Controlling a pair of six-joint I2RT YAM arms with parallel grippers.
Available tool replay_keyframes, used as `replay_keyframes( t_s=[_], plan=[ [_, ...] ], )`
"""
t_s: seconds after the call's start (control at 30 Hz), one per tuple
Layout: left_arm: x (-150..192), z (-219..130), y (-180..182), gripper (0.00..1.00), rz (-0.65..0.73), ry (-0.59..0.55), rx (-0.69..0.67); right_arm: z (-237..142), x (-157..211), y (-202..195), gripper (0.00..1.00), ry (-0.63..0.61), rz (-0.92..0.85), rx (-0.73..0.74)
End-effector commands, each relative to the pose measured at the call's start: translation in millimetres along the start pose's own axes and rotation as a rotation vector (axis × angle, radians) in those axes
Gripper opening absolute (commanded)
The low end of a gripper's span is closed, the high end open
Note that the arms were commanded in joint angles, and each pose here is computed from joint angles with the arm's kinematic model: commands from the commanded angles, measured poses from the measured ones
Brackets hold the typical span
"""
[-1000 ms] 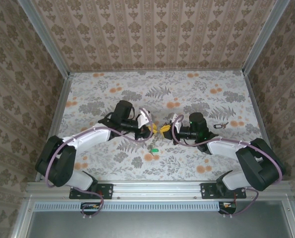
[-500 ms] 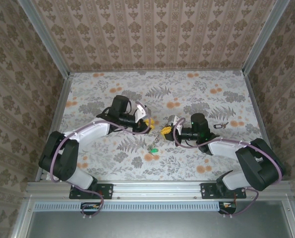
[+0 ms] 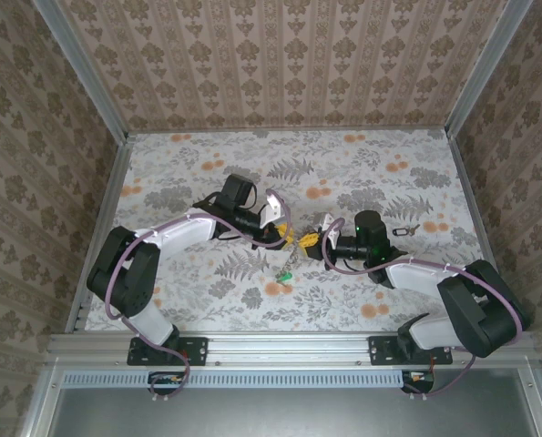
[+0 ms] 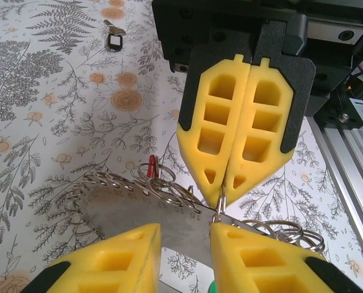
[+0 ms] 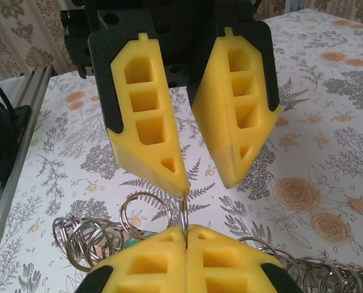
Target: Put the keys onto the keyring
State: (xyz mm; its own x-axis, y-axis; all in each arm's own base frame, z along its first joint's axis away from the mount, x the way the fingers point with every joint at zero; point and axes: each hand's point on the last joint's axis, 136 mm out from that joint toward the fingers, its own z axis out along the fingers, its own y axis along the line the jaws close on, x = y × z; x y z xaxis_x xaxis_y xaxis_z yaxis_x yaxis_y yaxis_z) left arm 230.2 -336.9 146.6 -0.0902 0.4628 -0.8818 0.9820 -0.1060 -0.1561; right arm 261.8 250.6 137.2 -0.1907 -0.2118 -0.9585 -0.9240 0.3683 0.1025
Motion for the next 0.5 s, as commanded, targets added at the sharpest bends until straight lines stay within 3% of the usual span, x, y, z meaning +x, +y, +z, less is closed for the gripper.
replay_keyframes(
  t_s=[0.0, 0.13, 0.47],
  plan=[
    [-2, 1, -9, 0.28, 0.013, -0.007, 0.046, -4, -8, -4, 0.00, -0.030, -0.002, 0.024],
    [-1, -7, -8, 0.28, 0.001, -0.045, 0.026, -4, -8, -8, 0.00, -0.031, 0.005, 0.038],
    [-9, 5, -27, 0.23, -0.015, -0.047, 0.126, -5, -12, -17, 0.00, -0.041, 0.008, 0.081]
  ],
)
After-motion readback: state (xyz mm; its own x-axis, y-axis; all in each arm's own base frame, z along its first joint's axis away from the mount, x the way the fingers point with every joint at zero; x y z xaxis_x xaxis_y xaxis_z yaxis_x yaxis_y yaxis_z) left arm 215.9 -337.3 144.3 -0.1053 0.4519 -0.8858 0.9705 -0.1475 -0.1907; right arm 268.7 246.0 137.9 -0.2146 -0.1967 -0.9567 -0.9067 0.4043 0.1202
